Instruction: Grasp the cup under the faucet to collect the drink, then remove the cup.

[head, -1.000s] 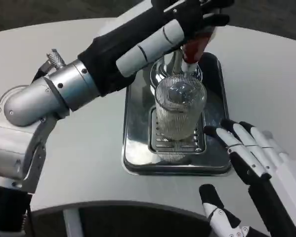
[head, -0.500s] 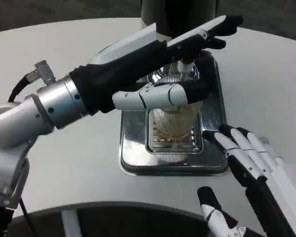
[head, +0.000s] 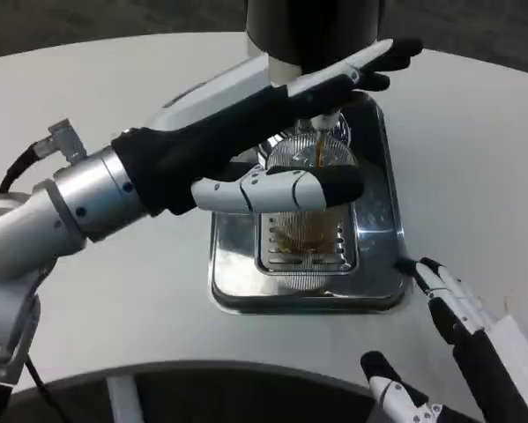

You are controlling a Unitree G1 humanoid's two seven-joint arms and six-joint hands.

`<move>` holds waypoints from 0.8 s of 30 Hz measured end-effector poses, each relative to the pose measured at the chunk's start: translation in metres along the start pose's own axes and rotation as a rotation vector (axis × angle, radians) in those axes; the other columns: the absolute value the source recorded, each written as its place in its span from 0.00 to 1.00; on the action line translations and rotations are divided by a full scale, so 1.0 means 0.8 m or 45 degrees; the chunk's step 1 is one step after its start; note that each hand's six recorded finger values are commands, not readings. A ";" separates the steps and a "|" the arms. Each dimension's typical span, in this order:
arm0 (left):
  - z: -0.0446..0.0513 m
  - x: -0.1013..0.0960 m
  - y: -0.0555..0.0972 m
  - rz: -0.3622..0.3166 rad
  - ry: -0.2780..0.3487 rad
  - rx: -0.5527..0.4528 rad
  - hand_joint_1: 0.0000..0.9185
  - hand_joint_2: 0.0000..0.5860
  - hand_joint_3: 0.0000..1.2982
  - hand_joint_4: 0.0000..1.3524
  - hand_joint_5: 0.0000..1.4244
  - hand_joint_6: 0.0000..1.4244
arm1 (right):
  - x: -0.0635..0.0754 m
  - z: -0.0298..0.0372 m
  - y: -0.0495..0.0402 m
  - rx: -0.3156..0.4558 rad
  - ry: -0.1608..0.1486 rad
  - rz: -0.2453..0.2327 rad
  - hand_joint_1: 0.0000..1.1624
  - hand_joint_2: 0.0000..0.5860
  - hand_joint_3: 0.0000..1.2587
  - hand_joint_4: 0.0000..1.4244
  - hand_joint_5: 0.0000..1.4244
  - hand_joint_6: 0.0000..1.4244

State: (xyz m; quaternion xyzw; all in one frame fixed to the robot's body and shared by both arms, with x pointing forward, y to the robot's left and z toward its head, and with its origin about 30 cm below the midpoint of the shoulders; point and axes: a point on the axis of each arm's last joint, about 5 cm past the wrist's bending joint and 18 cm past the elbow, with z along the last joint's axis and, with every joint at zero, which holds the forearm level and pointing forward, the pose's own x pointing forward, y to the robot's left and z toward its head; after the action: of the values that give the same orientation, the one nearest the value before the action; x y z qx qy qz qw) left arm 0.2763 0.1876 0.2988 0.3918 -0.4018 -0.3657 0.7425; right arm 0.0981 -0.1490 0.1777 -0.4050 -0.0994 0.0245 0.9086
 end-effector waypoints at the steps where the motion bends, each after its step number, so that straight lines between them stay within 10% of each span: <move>1: 0.000 0.000 0.000 0.003 0.000 0.000 0.00 0.23 0.00 0.00 0.06 0.04 | 0.005 -0.0019 0.001 0.016 0.005 -0.003 0.45 0.57 0.03 0.00 0.00 0.02; 24: 0.011 -0.003 -0.011 0.028 0.025 -0.003 0.00 0.23 0.00 0.00 0.06 0.04 | 0.120 -0.0301 0.011 0.204 -0.030 -0.089 0.57 0.37 0.00 0.00 0.00 0.00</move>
State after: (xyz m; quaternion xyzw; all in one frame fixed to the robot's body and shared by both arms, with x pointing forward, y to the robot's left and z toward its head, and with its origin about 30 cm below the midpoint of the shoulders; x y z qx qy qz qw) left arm 0.2658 0.1839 0.2935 0.3901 -0.3981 -0.3542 0.7509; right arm 0.1974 -0.1488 0.1710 -0.3269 -0.1221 0.0054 0.9371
